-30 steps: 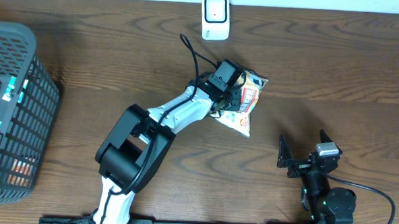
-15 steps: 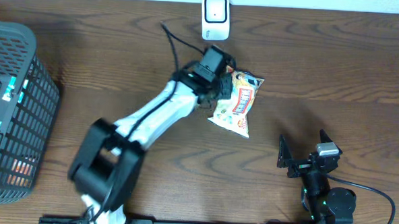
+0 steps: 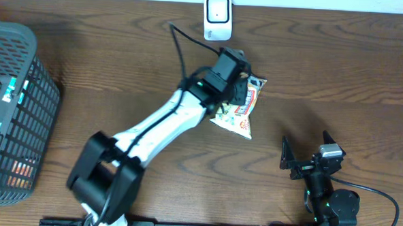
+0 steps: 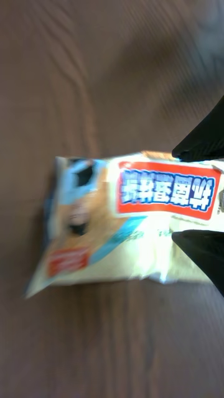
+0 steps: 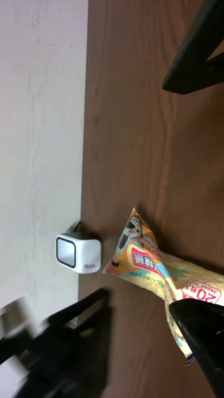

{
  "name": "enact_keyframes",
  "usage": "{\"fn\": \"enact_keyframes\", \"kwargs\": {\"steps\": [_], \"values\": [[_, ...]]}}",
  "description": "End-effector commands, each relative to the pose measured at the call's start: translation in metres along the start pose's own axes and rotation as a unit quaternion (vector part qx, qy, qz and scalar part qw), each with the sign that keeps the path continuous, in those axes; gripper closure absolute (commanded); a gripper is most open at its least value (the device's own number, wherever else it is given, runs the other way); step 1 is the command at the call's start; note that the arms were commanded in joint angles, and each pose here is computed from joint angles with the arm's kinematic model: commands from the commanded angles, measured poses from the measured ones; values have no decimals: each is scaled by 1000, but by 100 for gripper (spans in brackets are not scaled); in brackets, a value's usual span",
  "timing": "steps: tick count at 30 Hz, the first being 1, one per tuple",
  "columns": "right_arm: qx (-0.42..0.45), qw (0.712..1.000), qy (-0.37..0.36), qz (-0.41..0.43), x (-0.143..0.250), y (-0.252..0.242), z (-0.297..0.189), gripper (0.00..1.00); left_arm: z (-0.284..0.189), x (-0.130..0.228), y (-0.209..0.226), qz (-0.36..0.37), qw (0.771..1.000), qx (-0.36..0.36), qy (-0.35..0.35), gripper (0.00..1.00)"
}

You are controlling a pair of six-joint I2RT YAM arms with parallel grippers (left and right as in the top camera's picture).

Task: Scan the item barcode
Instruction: 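Lower the pack onto the table in front of the scanner, adjust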

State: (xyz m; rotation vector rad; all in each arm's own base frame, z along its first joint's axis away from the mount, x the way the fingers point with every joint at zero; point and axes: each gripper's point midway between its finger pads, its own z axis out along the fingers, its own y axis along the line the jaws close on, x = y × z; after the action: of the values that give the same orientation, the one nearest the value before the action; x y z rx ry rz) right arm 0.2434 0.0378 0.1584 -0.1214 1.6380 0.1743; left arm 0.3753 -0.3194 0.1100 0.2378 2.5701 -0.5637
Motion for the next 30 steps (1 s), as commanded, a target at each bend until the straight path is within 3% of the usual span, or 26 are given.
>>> {"fn": "enact_keyframes", "kwargs": {"steps": [1, 7, 11, 14, 25, 30], "values": [[-2, 1000, 0, -7, 0, 1, 0, 1, 31, 31, 6, 2, 999, -19, 43, 64], [-2, 1000, 0, -7, 0, 1, 0, 1, 69, 73, 26, 38, 992, -56, 103, 64], [-2, 1000, 0, -7, 0, 1, 0, 1, 61, 77, 69, 49, 980, -159, 107, 64], [-2, 1000, 0, -7, 0, 1, 0, 1, 46, 73, 82, 48, 975, -189, 109, 64], [-2, 1000, 0, -7, 0, 1, 0, 1, -26, 3, 34, 35, 993, -115, -14, 64], [-2, 1000, 0, -7, 0, 1, 0, 1, -17, 16, 14, 23, 998, -54, 18, 64]]}}
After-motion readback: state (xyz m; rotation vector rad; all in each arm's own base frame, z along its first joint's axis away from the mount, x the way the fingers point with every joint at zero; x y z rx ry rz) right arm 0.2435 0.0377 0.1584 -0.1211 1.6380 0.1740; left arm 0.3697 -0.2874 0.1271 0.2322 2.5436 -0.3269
